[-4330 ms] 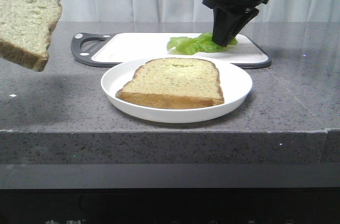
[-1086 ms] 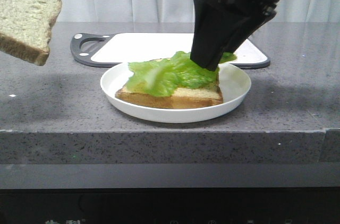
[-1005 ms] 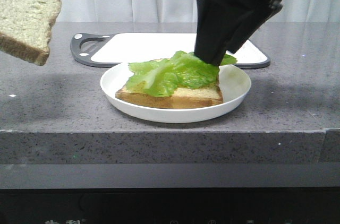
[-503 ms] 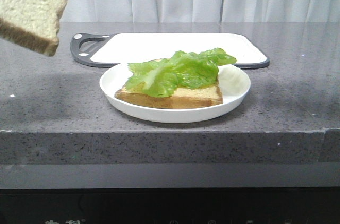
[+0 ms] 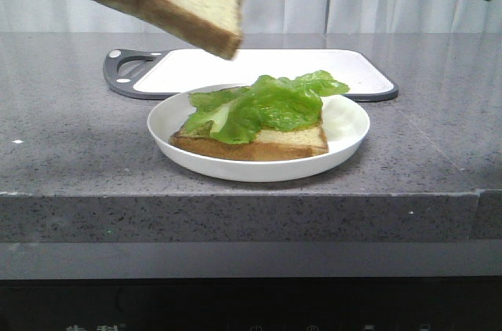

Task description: Left arm grabs bread, right arm adds lettuce

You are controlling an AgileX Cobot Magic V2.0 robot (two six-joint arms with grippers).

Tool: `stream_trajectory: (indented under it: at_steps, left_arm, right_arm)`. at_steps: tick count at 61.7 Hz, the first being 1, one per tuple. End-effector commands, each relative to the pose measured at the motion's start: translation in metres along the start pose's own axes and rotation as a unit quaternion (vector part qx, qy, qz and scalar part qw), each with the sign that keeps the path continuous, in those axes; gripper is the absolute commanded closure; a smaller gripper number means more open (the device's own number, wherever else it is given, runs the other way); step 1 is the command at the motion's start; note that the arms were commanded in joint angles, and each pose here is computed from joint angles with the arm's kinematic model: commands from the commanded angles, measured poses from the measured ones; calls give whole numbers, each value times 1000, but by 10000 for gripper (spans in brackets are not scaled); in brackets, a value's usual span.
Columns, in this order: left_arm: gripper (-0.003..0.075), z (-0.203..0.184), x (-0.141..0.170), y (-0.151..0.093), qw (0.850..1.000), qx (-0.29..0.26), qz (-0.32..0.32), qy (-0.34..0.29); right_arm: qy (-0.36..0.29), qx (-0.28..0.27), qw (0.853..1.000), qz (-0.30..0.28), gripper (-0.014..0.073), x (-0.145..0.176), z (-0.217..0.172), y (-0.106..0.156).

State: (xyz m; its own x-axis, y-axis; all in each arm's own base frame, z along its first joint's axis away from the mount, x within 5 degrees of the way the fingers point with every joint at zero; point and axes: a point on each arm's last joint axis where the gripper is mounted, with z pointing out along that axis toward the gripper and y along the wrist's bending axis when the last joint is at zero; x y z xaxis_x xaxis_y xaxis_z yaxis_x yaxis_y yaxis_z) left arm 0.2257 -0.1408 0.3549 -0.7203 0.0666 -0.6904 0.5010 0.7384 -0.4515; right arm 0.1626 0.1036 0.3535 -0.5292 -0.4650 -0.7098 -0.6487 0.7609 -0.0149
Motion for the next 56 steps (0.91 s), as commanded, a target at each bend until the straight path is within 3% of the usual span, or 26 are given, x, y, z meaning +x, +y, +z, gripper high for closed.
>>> stream_trajectory:
  at_steps: [1, 35, 41, 56]
  left_arm:
    - [739, 4, -15, -14, 999, 27, -6, -36]
    - [735, 78, -21, -3, 997, 40, -54, 28]
    - [686, 85, -18, 0, 997, 39, -58, 42]
    - [472, 87, -16, 2, 997, 35, -53, 52]
  right_arm:
    - [-71, 8, 997, 2, 653, -3, -19, 3]
    - [-77, 5, 997, 0, 653, 11, -34, 7]
    - [-77, 5, 997, 0, 653, 11, -34, 7]
    - [-77, 5, 997, 0, 653, 11, -34, 7]
